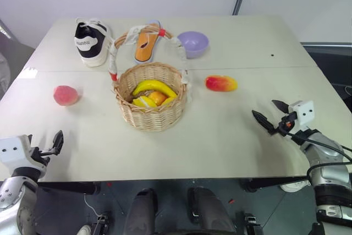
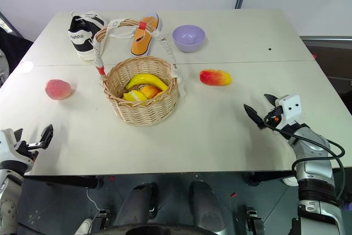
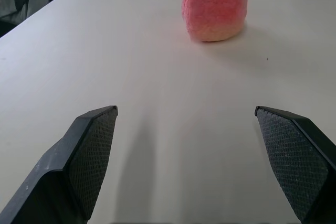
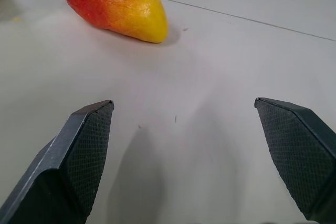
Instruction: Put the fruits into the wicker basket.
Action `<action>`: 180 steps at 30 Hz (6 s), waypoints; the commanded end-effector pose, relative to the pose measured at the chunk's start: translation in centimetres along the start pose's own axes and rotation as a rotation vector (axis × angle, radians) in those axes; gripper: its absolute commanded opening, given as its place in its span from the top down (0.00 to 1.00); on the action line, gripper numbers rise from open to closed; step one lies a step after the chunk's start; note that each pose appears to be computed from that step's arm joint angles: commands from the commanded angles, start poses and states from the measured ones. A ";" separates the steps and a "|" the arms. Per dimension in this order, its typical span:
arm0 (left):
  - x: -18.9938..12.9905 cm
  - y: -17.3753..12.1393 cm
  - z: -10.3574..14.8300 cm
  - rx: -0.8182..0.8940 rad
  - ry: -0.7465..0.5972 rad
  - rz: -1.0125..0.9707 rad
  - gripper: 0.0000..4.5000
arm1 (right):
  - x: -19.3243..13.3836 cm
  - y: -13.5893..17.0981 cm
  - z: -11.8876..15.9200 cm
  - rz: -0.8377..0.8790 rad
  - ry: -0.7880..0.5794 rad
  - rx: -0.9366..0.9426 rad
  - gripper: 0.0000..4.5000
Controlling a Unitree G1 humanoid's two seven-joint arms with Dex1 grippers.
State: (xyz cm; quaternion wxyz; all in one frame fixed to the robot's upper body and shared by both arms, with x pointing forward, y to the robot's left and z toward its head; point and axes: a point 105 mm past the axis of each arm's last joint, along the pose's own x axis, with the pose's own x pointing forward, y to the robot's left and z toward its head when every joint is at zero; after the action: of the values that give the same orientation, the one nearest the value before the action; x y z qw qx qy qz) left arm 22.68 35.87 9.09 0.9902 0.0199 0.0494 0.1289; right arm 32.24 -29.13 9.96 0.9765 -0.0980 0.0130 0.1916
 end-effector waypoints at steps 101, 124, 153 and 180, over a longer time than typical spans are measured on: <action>-4.3 -22.4 13.3 0.121 -0.121 -1.404 0.01 | 12.0 6.0 9.7 0.328 0.117 -0.734 0.00; -3.7 -21.5 12.7 0.103 -0.133 -1.313 0.00 | 12.9 5.4 11.4 0.307 0.047 -0.854 0.50; -3.1 -15.1 12.3 -0.004 -0.208 -1.105 0.00 | 10.6 25.4 20.1 0.621 -0.299 -0.390 0.16; -3.0 -16.9 11.6 -0.050 -0.213 -1.148 0.00 | 12.3 19.2 16.8 0.471 -0.304 0.165 0.66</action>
State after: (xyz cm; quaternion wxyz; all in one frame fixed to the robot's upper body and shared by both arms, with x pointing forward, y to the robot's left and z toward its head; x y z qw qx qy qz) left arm 25.50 18.63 19.40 0.9037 -0.0310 -0.0350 -0.4255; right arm 36.46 -3.70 20.37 0.9027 0.0139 -0.0586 0.4259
